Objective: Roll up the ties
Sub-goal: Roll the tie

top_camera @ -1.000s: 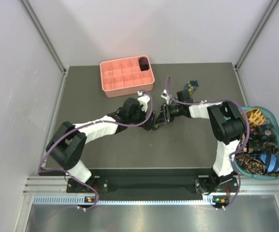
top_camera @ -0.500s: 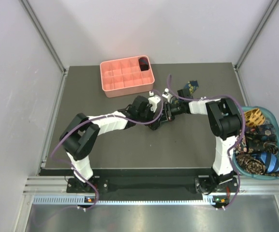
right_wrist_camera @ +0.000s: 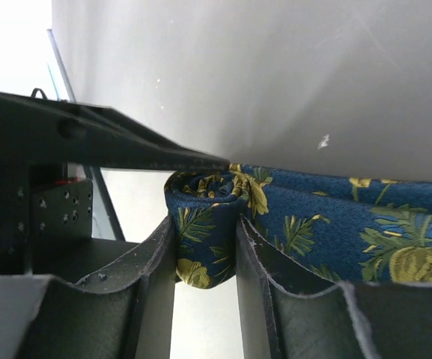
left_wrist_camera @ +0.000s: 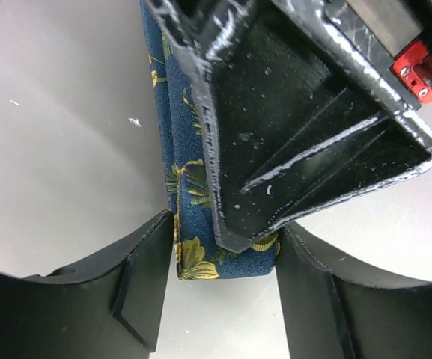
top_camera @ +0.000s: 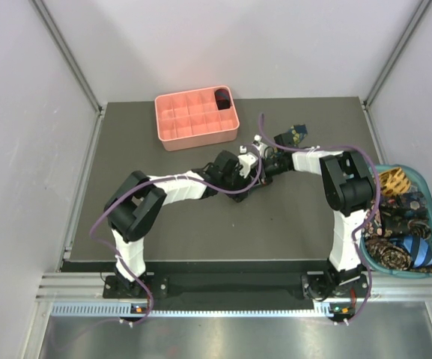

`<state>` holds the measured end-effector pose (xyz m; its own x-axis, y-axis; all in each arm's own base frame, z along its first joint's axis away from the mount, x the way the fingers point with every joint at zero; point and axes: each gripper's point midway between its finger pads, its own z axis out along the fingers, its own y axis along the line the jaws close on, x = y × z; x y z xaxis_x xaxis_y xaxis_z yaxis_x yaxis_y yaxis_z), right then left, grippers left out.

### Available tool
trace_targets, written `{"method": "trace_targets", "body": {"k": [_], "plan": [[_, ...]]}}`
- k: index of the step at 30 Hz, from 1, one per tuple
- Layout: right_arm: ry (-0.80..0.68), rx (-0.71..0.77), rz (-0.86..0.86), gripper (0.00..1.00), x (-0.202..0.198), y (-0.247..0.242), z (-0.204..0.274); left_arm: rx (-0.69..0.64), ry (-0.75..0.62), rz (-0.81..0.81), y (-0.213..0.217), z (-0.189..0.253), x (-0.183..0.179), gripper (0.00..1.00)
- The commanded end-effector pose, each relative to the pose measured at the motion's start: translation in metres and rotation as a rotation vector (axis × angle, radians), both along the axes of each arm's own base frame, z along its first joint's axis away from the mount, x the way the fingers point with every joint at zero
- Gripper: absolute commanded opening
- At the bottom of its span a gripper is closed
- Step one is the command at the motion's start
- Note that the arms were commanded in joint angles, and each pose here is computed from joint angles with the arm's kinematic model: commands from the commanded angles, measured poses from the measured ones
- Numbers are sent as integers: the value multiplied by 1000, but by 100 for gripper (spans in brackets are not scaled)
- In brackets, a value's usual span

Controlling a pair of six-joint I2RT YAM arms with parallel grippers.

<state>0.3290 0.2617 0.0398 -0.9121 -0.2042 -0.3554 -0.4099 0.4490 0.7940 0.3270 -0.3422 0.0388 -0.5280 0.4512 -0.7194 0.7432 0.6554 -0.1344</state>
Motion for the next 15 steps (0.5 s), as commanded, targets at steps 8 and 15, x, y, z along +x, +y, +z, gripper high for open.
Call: {"method": "trace_targets", "body": {"k": [8,15], "plan": [[-33,-270,-63,4,13,-37,-53,56,0,-7,-5,-3,-1,46],[-30,-271,-19,4,-2,-25,-55,85,33,29,6,-2,-11,37]]}}
